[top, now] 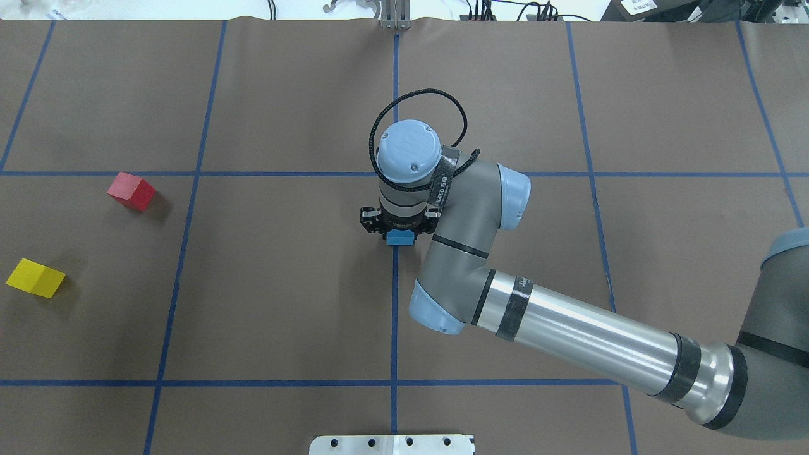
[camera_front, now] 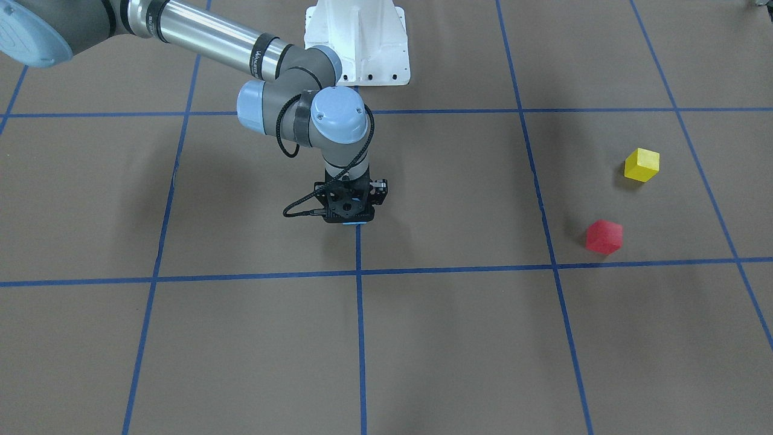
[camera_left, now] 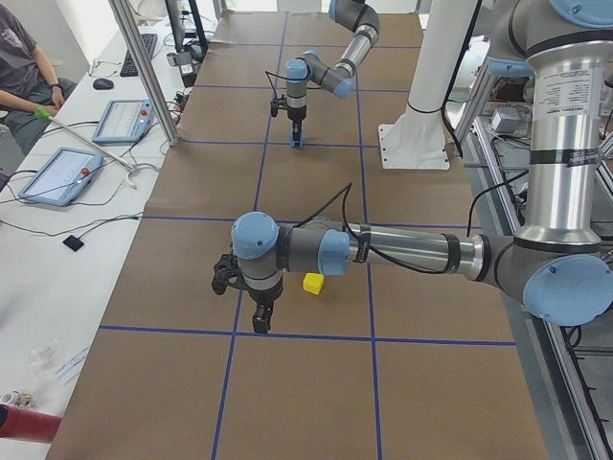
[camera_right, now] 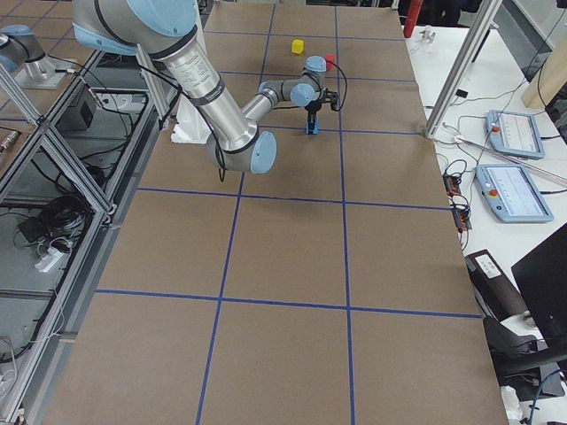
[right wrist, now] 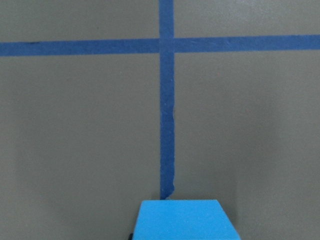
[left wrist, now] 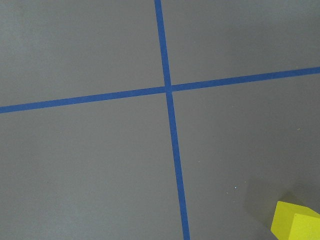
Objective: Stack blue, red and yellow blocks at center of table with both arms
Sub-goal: 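Set the blue cube down at center and open the right gripper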
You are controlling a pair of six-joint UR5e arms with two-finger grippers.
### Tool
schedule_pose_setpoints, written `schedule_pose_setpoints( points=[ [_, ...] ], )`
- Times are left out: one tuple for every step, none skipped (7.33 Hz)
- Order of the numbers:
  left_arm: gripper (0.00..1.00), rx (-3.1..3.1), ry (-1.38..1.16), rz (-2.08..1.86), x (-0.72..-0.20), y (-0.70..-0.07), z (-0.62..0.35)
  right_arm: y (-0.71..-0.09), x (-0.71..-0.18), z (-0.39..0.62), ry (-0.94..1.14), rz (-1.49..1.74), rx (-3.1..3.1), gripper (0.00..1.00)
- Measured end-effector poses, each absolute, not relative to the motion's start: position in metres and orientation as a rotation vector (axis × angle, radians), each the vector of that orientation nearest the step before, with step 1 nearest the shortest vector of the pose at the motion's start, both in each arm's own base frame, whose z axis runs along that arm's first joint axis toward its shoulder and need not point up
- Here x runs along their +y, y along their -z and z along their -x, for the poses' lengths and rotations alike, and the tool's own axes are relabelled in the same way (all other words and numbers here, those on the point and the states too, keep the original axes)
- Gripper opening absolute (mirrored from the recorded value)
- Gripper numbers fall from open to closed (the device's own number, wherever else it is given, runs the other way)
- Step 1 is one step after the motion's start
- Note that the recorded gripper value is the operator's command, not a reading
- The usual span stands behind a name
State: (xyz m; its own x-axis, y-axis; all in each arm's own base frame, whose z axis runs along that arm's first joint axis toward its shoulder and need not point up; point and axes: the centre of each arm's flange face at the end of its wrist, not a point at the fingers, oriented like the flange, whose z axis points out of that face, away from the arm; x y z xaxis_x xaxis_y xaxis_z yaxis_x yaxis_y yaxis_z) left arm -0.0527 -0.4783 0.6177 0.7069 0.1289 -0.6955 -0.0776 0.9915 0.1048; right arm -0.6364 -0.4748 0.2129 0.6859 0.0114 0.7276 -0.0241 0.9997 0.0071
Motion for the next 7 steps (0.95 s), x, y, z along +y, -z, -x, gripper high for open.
schedule_pose_setpoints(
  points=[
    [1.0,0.777,-0.115,-0.07,-0.4783,-0.6175,0.0527,-0.2101,-0.4752,0.6379,-0.02,-0.017,-0.816,0.0],
    [1.0,0.777,-0.115,-0.07,-0.4783,-0.6172,0.0527,-0.2078,-0.4753,0.6395,-0.02,-0.016,-0.816,0.0],
    [1.0,0.777,-0.116,-0.07,-0.4783,-0.6171,0.0525,-0.2078,-0.4755,0.6405,-0.02,-0.015,-0.814,0.99],
    [1.0,0.777,-0.116,-0.071,-0.4784,-0.6167,0.0523,-0.2077,-0.4746,0.6417,-0.018,-0.016,-0.813,1.0],
    [1.0,0.777,-0.116,-0.072,-0.4784,-0.6162,0.0524,-0.2079,-0.4739,0.6426,-0.016,-0.018,-0.811,1.0],
    [1.0,0.777,-0.117,-0.073,-0.4784,-0.6156,0.0524,-0.2081,-0.4736,0.6429,-0.015,-0.02,-0.809,1.0],
    [1.0,0.777,-0.117,-0.074,-0.4785,-0.6149,0.0524,-0.208,-0.4735,0.6428,-0.015,-0.021,-0.808,1.0]
  ],
)
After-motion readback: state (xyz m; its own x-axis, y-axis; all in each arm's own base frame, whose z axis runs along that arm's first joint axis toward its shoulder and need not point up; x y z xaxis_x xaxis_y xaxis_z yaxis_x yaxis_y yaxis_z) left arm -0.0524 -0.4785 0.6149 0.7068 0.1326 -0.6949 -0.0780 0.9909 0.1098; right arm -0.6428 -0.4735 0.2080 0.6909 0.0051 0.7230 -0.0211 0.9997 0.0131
